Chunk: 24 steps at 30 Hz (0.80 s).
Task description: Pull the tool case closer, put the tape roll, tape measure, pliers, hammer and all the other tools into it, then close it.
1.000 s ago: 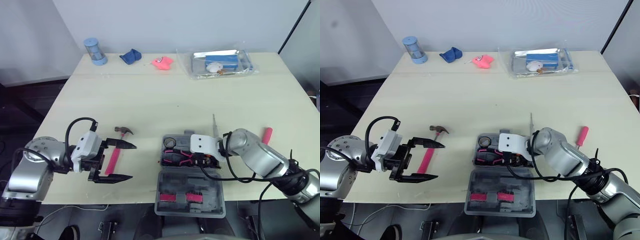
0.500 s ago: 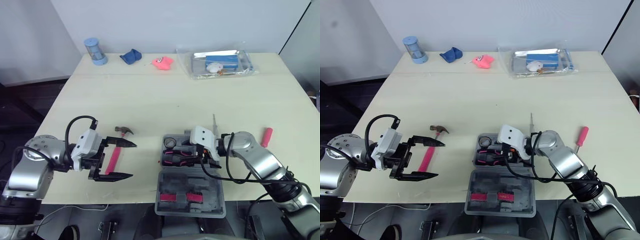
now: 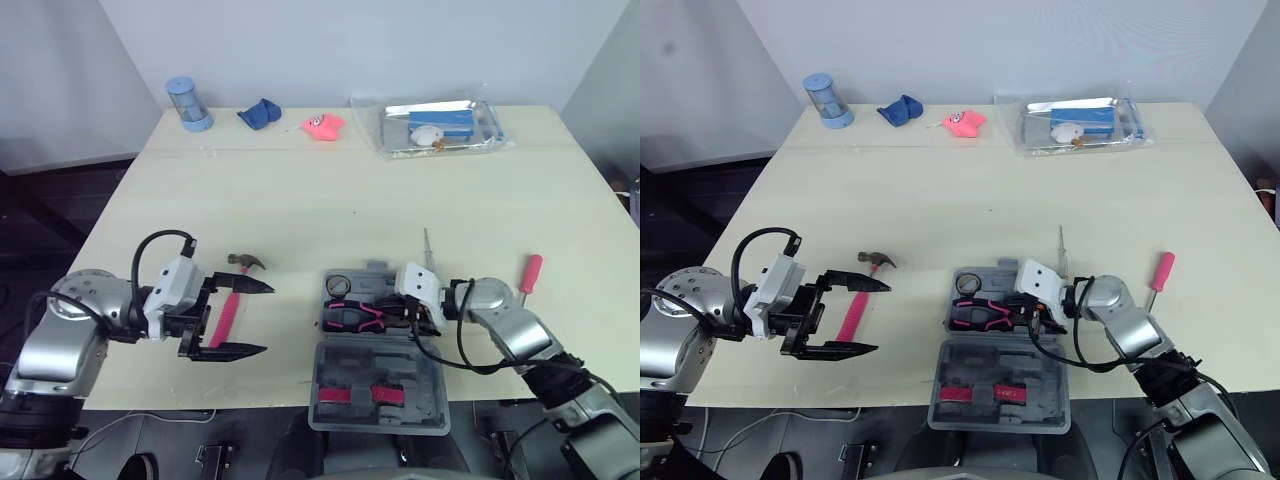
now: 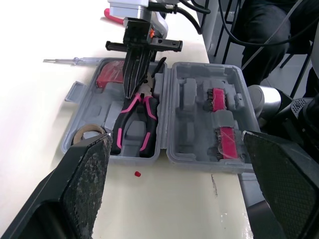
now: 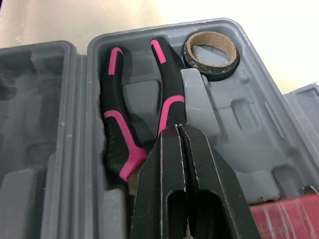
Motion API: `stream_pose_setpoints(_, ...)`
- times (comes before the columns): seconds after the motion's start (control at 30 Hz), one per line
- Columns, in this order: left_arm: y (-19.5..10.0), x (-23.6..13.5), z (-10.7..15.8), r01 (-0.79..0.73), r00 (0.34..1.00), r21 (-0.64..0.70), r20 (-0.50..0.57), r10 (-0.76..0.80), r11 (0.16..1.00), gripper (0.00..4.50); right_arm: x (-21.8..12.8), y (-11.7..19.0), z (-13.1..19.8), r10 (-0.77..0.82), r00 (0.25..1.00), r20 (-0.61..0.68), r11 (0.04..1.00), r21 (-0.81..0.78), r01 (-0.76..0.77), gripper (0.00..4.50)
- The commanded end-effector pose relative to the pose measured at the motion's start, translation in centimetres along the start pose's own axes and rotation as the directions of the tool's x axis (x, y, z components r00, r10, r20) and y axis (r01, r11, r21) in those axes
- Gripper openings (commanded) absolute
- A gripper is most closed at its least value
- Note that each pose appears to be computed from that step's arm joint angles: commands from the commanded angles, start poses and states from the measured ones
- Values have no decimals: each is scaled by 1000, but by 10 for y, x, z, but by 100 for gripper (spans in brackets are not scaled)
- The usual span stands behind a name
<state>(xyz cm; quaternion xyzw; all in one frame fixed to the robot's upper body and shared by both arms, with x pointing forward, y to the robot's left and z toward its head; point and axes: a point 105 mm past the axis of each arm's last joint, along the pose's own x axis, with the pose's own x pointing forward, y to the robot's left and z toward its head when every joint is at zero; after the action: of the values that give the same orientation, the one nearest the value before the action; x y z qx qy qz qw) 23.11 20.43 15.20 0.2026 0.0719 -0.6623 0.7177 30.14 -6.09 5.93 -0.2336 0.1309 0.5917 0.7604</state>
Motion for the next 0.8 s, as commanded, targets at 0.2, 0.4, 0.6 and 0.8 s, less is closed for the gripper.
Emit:
stream_pose_setpoints(0.2, 0, 1, 9, -1, 1000, 29, 24, 0, 1000, 450, 8, 30, -82, 117, 941, -319, 990, 113, -85, 4)
stream_pose_setpoints(0.4, -1, 2, 7, -3, 1000, 11, 27, 2, 1000, 450, 11, 36, -95, 112, 938, -328, 990, 120, -76, 4)
stream_pose_setpoints(0.6, -1, 1, 5, -37, 998, -13, 45, 38, 999, 450, 6, 13, -40, -24, 998, -57, 998, 55, 28, 4)
stream_pose_setpoints(0.8, 12, -12, -2, -200, 970, -109, 119, 213, 974, 450, -34, -13, 6, -222, 954, 202, 974, 95, 207, 4)
